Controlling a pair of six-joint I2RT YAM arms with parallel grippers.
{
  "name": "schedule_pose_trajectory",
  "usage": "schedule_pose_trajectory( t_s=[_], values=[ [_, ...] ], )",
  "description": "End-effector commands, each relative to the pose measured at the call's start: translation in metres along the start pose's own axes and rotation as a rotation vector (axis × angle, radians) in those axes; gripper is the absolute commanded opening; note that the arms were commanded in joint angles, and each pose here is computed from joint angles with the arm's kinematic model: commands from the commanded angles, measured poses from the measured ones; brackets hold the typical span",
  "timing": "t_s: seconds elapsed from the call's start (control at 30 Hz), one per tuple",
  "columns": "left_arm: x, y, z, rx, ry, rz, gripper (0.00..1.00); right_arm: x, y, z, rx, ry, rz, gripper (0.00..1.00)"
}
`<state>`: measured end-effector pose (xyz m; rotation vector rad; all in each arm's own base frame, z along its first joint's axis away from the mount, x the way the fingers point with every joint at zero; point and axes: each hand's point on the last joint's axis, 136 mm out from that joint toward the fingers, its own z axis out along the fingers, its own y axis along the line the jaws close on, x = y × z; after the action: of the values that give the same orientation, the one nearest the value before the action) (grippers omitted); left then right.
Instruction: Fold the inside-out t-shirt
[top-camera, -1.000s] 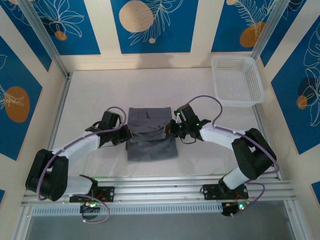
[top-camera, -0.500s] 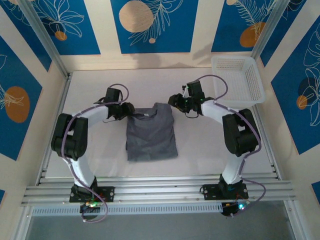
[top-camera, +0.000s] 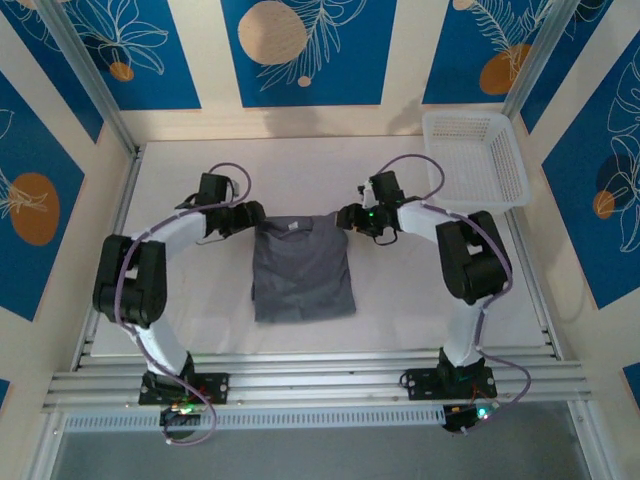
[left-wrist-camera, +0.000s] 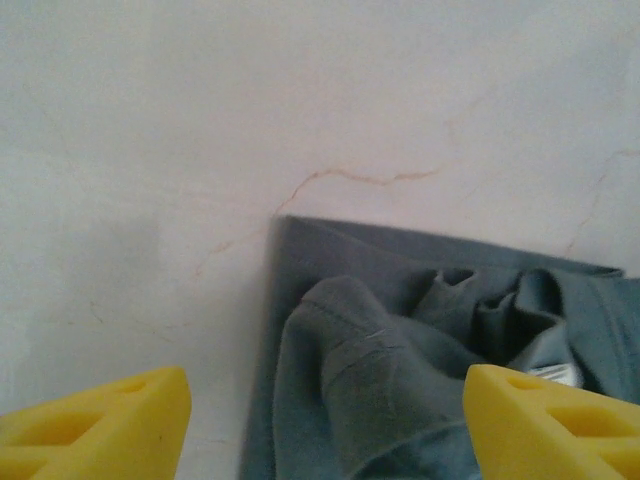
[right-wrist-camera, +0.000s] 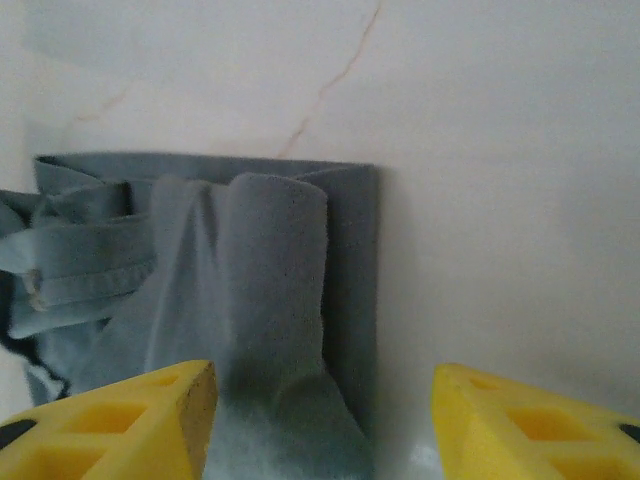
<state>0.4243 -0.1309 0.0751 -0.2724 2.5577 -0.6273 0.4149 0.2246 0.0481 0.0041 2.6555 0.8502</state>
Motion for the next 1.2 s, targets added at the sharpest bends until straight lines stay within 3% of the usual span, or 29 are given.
schedule_pose_trajectory(
  t_s=[0.0,0.1,0.23,0.43,0.57,0.77,0.87,0.97,1.1,1.17],
  values=[
    [0.008,-0.006,0.017,0.063,0.042,0.055,0.72,0.005,0.011,0.018,-0.019,0.064,-0.055,0.59],
    [0.008,-0.016,0.027,0.129,0.069,0.067,0.76,0.009,0.007,0.032,-0.006,0.094,-0.034,0.58],
    [0.010,-0.019,0.039,0.137,0.096,0.059,0.78,0.015,0.006,0.041,-0.013,0.116,-0.008,0.48],
    [0.014,-0.025,0.061,0.158,0.151,0.022,0.70,0.016,0.008,0.042,-0.022,0.123,0.012,0.42],
    [0.021,-0.035,0.068,0.201,0.175,0.025,0.55,0.015,0.009,0.041,-0.021,0.128,0.015,0.42],
    [0.021,-0.042,0.063,0.204,0.171,0.046,0.18,0.017,0.008,0.040,-0.017,0.133,0.017,0.41],
    [0.018,-0.037,0.058,0.161,0.157,0.061,0.11,0.017,0.007,0.039,-0.012,0.133,0.019,0.41],
    [0.017,-0.034,0.057,0.142,0.156,0.065,0.15,0.014,0.003,0.036,0.017,0.122,0.027,0.47],
    [0.018,-0.030,0.061,0.123,0.158,0.053,0.42,0.009,-0.010,0.032,0.095,0.100,0.067,0.59],
    [0.018,-0.030,0.064,0.129,0.158,0.041,0.44,0.011,-0.009,0.037,0.094,0.121,0.066,0.59]
  ],
)
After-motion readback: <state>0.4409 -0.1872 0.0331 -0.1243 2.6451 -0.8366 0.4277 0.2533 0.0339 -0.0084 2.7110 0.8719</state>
